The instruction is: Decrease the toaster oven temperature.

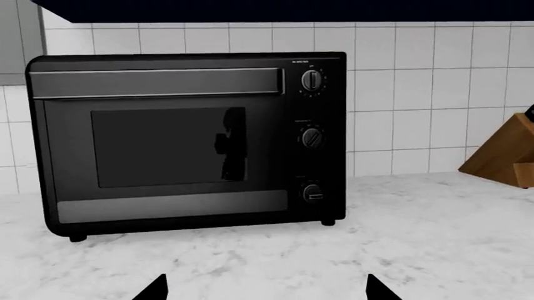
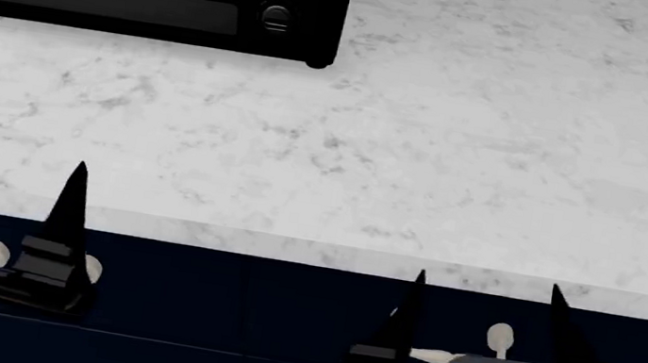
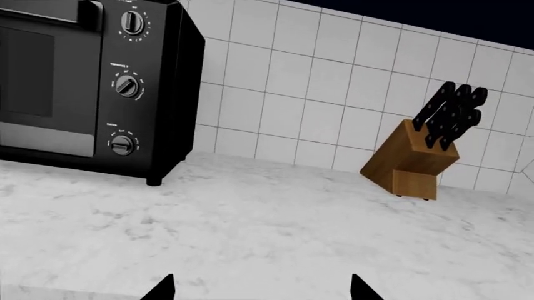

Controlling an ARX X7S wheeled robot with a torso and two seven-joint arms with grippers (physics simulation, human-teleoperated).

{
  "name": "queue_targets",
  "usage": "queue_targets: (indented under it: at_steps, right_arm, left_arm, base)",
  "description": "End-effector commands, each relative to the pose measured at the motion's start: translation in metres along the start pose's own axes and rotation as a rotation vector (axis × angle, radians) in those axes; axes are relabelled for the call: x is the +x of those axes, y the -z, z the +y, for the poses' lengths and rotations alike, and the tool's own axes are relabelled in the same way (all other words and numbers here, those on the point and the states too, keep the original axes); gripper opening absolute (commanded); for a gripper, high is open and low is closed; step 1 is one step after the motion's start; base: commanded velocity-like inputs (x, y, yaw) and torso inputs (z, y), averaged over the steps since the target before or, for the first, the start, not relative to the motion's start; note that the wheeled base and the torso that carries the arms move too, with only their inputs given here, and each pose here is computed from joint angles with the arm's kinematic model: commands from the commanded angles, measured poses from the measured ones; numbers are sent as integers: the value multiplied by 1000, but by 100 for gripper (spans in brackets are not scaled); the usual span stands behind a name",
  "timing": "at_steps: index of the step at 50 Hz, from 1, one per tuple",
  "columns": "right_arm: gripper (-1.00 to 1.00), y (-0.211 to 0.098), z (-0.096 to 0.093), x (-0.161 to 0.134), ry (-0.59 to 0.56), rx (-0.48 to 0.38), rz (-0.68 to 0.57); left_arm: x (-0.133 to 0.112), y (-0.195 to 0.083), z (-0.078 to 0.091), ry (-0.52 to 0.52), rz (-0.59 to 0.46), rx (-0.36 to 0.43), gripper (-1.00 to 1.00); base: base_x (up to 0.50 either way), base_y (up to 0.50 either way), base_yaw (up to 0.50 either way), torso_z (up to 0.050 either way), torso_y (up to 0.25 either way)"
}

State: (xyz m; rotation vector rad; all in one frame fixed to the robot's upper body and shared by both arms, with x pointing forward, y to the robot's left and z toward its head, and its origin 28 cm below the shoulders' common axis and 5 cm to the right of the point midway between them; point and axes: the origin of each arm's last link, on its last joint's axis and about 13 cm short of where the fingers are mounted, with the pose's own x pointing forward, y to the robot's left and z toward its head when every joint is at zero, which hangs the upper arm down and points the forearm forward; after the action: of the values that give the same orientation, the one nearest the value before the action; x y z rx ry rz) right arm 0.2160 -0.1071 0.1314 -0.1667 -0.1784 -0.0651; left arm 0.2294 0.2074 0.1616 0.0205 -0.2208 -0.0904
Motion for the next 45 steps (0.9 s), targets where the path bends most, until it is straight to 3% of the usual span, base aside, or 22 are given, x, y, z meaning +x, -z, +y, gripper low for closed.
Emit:
queue_targets:
  at_steps: [1,7,11,16,18,19,21,25,26,30,34,36,39,45]
  right_arm:
    - [100,-31,-13,8,54,-36,55]
    - [100,-44,-21,7,27,-11,45]
    - [100,-58,-27,10,19,-49,42]
    - [100,-86,-38,18,24,-64,6]
    - [100,-97,-41,24,54,-83,-11]
    - [100,-104,-41,26,23,-73,-30]
    - [100,-114,-40,31,1,-51,-24]
    - [100,-135,-43,45,34,-87,-17]
    - [100,-141,-44,47,-1,-80,-35]
    - [100,-149,-47,61,-41,-19,4]
    - [100,-164,-46,67,-65,-67,-40]
    - [100,-175,-46,71,-76,-51,-62]
    - [100,-190,-45,78,-58,-43,-80]
    - [100,-209,-43,84,-63,-6,-135]
  left_arm:
    - [14,-30,0,81,22,13,100]
    - [20,-49,1,112,26,12,100]
    - [17,-64,2,166,5,55,100]
    - [-6,-81,-1,326,-25,83,100]
    - [-19,-80,-4,444,-26,86,100]
    - [-25,-79,-3,450,-2,74,100]
    - [-38,-79,-9,564,12,60,100]
    - [-55,-83,-15,635,36,29,100]
    - [-59,-84,-16,667,48,17,100]
    - [-60,-82,-13,620,-9,101,100]
    - [-68,-90,-26,684,-143,-6,100]
    - [-76,-86,-32,729,-108,-29,100]
    - [-101,-61,-33,836,153,-45,100]
    - [-90,-50,-28,828,232,-124,100]
  base:
    - [0,0,0,0,0]
    - [0,0,0,0,0]
    - [0,0,0,0,0]
    - [0,0,0,0,0]
    - [0,0,0,0,0]
    - [0,0,0,0,0]
    - [0,0,0,0,0]
    - [0,0,0,0,0]
    - [0,0,0,0,0]
    - [0,0,0,0,0]
    - [0,0,0,0,0]
    - [0,0,0,0,0]
    - [0,0,0,0,0]
    - [0,0,0,0,0]
